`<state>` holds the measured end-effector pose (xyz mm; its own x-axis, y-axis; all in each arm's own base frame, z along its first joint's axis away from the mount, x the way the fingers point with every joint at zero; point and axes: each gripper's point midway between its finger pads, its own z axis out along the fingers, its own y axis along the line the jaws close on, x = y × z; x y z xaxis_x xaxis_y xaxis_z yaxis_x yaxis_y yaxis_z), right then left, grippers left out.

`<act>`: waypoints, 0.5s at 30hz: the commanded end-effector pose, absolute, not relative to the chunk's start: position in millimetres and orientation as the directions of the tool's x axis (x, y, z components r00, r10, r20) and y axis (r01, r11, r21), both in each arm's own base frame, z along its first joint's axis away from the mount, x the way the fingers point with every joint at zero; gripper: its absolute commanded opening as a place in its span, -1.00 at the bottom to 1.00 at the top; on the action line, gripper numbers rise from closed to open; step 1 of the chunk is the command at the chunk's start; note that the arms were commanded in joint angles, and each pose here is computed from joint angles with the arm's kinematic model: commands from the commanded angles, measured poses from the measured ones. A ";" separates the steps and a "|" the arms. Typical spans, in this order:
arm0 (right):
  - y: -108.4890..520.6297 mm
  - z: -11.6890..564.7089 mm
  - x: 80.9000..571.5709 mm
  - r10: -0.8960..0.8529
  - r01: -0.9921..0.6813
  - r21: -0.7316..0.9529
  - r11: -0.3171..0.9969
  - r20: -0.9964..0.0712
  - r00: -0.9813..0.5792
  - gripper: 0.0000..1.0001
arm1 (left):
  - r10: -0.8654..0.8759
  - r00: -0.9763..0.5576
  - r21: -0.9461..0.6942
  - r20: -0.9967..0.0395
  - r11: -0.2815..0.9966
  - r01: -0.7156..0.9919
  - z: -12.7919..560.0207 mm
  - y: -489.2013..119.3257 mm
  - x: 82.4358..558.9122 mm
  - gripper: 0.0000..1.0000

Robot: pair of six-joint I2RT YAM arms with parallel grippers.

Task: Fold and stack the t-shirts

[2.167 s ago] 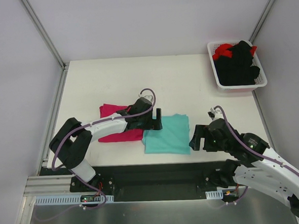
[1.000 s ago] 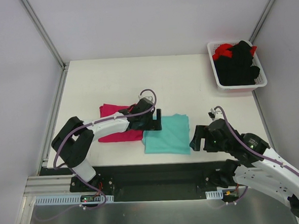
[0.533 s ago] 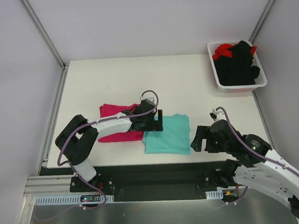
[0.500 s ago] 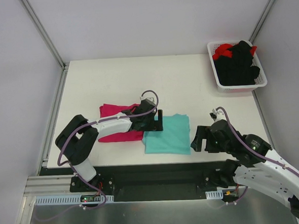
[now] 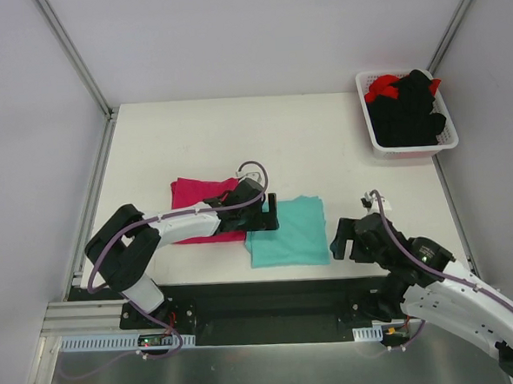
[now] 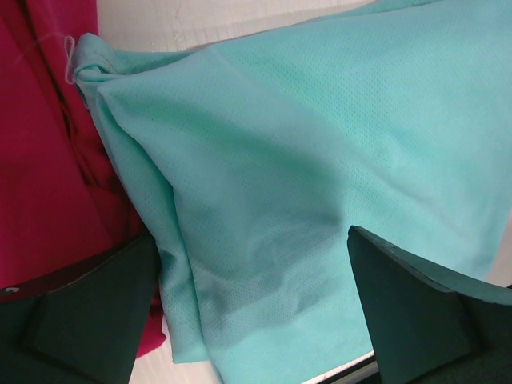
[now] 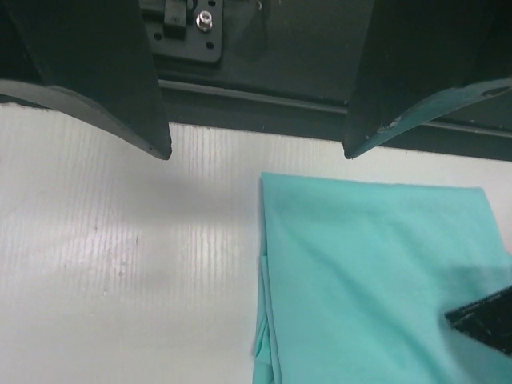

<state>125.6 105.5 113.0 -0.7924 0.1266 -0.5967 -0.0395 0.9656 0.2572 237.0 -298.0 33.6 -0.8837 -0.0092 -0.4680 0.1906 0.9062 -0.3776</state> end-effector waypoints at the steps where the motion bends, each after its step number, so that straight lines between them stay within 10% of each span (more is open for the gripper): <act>1: 114.7 115.0 153.4 0.197 -0.070 0.323 0.944 -0.719 -0.666 0.82 | -0.007 -0.904 -0.357 -0.427 0.920 0.161 26.5 -285.5 218.3 0.96; 15: 152.0 91.1 173.6 0.256 -0.180 0.437 0.882 -0.761 -0.596 0.80 | -0.010 -0.897 -0.370 -0.443 0.913 0.173 34.7 -291.8 223.2 0.96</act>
